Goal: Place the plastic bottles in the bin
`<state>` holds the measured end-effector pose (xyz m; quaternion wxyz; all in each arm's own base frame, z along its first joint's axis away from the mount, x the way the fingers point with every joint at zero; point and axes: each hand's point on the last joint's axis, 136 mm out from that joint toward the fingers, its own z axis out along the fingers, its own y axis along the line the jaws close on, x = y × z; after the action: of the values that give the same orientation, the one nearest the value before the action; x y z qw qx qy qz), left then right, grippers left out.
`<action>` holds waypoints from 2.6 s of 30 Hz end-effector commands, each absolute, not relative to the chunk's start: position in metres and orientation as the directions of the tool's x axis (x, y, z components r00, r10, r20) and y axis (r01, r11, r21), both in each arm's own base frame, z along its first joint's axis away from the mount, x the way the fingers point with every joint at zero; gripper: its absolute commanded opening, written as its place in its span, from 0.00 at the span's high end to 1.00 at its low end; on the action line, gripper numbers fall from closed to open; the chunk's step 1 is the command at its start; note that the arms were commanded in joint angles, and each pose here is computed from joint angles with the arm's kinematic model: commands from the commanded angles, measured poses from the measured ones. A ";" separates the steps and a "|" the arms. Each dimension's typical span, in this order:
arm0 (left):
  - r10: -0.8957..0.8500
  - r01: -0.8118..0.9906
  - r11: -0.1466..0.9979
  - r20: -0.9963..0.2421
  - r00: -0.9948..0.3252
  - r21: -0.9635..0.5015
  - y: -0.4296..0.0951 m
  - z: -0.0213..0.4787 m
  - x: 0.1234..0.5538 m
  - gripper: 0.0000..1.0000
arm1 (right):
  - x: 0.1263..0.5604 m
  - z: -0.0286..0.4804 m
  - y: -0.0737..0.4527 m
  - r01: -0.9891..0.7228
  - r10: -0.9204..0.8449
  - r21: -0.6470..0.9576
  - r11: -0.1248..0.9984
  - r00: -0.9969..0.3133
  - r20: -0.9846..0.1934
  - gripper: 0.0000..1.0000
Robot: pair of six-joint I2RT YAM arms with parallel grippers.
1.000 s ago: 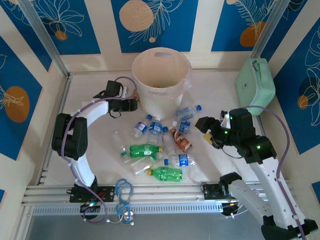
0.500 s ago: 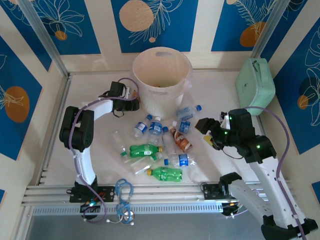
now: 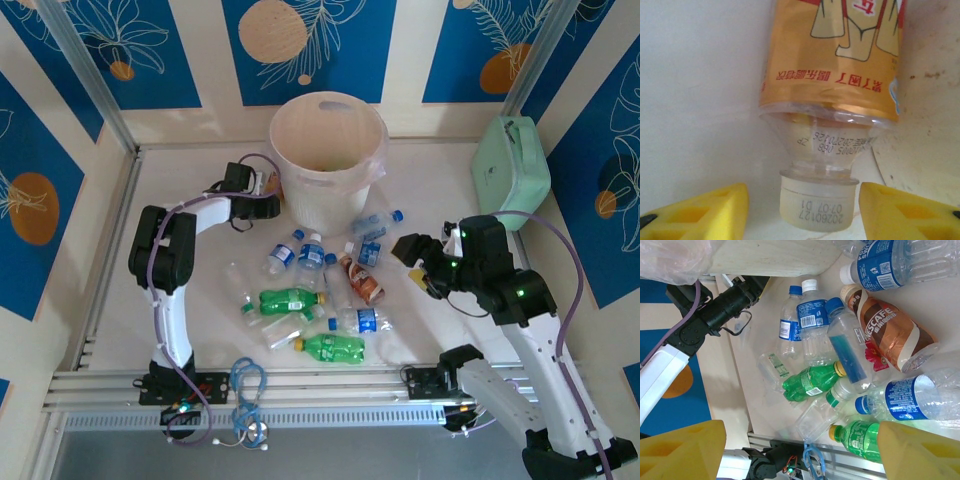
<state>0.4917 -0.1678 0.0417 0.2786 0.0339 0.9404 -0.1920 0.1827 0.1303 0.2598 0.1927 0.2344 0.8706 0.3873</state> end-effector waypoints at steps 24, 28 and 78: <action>-0.019 0.210 0.925 -0.593 -0.805 -0.316 -0.158 0.063 0.478 0.35 | 0.175 0.272 0.126 0.251 0.566 0.767 0.591 -0.806 -0.172 0.21; -0.005 0.221 0.921 -0.575 -0.818 -0.322 -0.162 0.058 0.484 0.34 | 0.174 0.272 0.125 0.250 0.565 0.764 0.595 -0.806 -0.177 0.21; -0.164 0.090 0.950 -0.723 -0.671 -0.300 -0.105 0.214 0.391 0.87 | 0.188 0.323 0.146 0.070 0.472 0.758 0.649 -0.819 -0.328 0.21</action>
<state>0.4120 -0.1230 0.1998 0.4089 0.0056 0.8955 -0.1755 0.1839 0.1418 0.3055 0.2297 0.1836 0.8730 0.3890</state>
